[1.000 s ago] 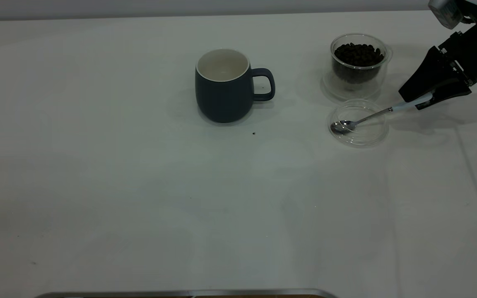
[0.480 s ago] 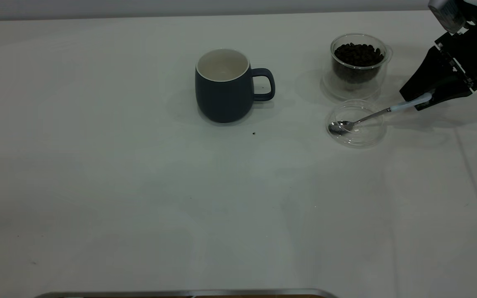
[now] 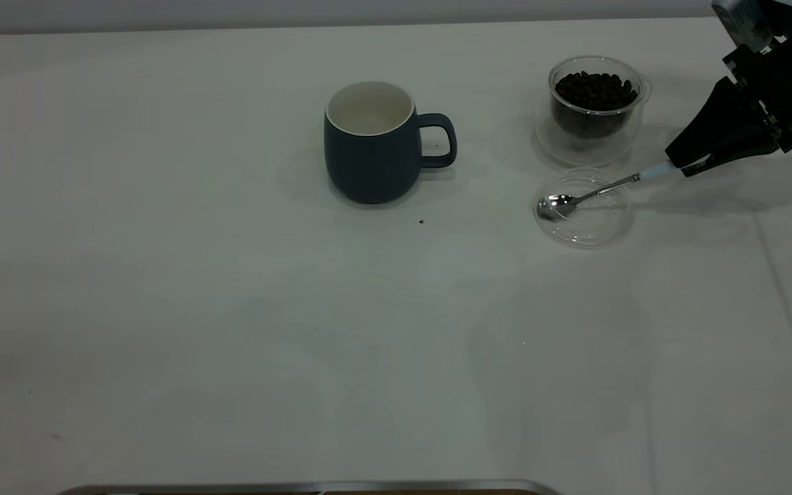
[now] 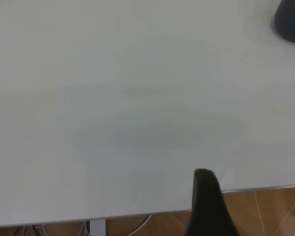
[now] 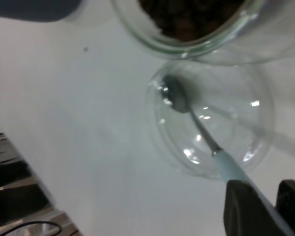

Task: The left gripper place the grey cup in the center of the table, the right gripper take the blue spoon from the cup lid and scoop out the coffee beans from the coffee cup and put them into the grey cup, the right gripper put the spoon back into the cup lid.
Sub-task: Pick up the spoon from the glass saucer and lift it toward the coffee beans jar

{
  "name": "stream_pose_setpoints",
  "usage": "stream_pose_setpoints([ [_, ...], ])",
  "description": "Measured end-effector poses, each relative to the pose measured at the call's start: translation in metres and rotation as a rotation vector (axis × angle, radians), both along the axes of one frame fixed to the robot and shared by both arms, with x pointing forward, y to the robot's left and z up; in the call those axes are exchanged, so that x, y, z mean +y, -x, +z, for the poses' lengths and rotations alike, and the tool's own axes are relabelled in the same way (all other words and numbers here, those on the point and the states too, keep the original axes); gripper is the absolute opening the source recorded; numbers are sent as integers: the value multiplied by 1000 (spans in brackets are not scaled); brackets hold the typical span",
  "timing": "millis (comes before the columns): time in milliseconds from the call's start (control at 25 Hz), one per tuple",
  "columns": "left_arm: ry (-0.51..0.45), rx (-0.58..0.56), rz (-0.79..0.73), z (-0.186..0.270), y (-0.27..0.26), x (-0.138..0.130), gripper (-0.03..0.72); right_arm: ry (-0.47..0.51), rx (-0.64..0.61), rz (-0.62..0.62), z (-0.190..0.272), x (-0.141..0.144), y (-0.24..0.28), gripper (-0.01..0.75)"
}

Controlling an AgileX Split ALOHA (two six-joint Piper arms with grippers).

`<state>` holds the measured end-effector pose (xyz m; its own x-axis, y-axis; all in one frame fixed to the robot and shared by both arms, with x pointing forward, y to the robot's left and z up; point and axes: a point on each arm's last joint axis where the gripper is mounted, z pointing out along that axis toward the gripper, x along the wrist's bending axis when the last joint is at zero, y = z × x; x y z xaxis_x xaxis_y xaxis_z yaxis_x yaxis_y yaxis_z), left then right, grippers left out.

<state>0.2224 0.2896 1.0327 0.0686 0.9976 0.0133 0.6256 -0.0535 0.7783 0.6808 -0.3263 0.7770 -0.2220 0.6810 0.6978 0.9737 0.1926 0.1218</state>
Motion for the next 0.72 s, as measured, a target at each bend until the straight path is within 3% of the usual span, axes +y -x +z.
stream_pose_setpoints([
  [240, -1, 0, -1, 0, 0, 0, 551, 33, 26, -46, 12, -11, -7, 128],
  [720, -1, 1, -1, 0, 0, 0, 551, 255, -5, -95, 93, -22, -10, 115],
])
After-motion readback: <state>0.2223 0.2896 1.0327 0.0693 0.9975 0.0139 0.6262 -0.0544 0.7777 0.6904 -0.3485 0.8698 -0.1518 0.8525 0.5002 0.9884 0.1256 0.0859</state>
